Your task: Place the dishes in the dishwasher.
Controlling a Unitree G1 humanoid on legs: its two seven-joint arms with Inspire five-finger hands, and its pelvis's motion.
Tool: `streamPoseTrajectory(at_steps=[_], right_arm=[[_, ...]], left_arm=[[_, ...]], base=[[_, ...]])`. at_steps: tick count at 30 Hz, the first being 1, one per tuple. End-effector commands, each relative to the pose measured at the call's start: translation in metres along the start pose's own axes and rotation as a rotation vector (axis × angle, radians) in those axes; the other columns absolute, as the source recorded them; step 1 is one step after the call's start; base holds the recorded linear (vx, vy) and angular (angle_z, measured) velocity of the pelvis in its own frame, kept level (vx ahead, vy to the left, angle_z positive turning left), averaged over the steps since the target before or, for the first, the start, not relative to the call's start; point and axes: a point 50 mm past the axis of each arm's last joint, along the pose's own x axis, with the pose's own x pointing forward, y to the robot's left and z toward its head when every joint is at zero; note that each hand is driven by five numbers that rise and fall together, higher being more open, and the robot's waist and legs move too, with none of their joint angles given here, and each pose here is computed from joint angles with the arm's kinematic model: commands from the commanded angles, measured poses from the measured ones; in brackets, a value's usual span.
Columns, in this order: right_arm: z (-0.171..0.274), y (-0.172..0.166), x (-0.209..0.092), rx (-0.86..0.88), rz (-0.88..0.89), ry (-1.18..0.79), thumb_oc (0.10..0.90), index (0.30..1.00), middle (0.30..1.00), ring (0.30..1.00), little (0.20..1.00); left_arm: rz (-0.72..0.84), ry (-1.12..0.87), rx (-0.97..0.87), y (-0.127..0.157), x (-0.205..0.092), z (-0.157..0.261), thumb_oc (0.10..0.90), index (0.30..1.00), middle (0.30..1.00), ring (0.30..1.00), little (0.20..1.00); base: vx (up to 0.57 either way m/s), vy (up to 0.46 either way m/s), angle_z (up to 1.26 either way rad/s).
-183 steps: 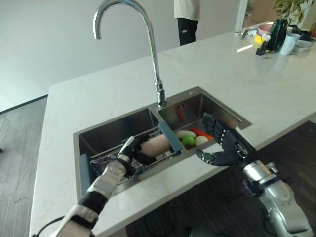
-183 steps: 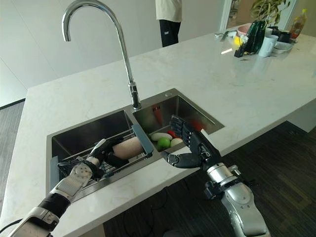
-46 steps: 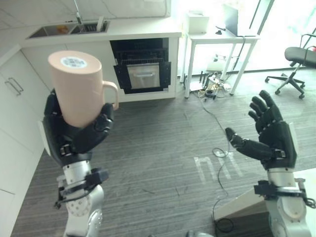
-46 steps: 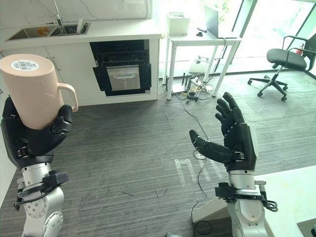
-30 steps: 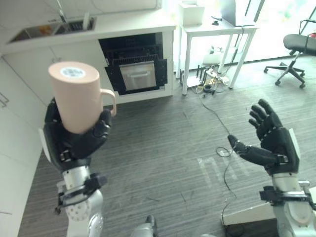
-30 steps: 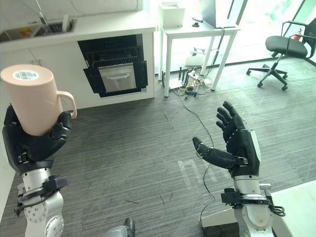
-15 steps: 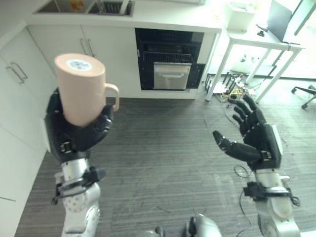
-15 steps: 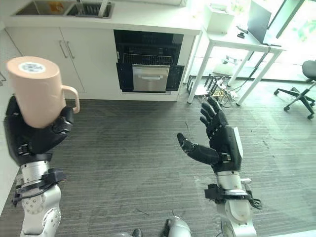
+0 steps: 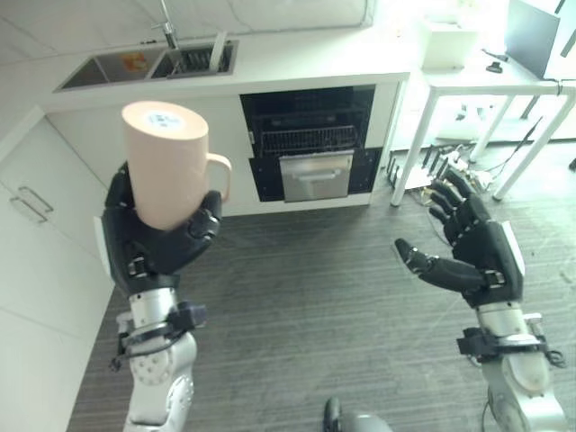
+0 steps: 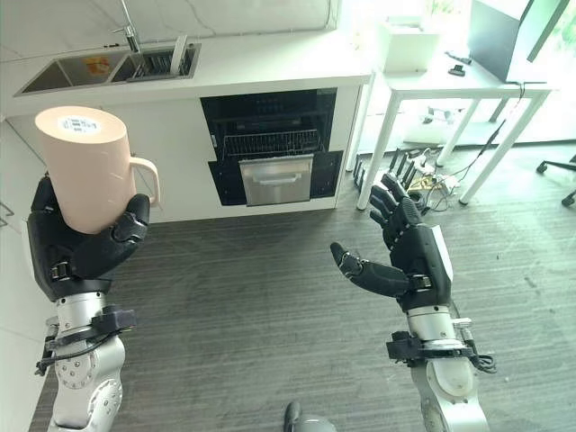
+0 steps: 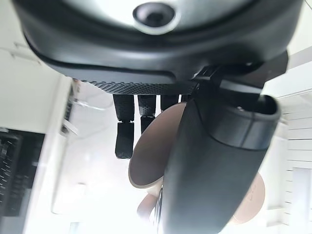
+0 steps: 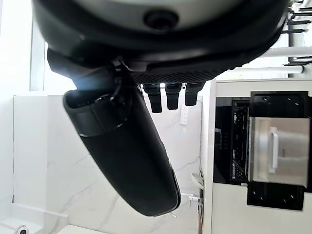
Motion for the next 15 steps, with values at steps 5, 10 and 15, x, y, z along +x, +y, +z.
streamPoseTrajectory(at_steps=[5,10,15], right_arm=[[0.031,-0.009,0.005,0.006,-0.025,-0.216,0.8,0.9,0.9,0.9,0.9],[0.03,-0.005,0.006,0.022,0.001,-0.197,0.8,0.9,0.9,0.9,0.9],[0.032,-0.007,0.005,0.013,0.019,-0.202,0.8,0.9,0.9,0.9,0.9]], left_arm=[[-0.138,-0.199,-0.007,-0.006,0.002,0.029,0.4,0.3,0.3,0.3,0.3],[-0.116,-0.196,0.02,-0.004,-0.001,0.028,0.4,0.3,0.3,0.3,0.3],[-0.1,-0.221,0.015,-0.002,0.002,0.03,0.4,0.3,0.3,0.3,0.3]], base=[[0.3,-0.112,-0.12],[0.4,0.159,-0.52],[0.31,0.175,-0.36]])
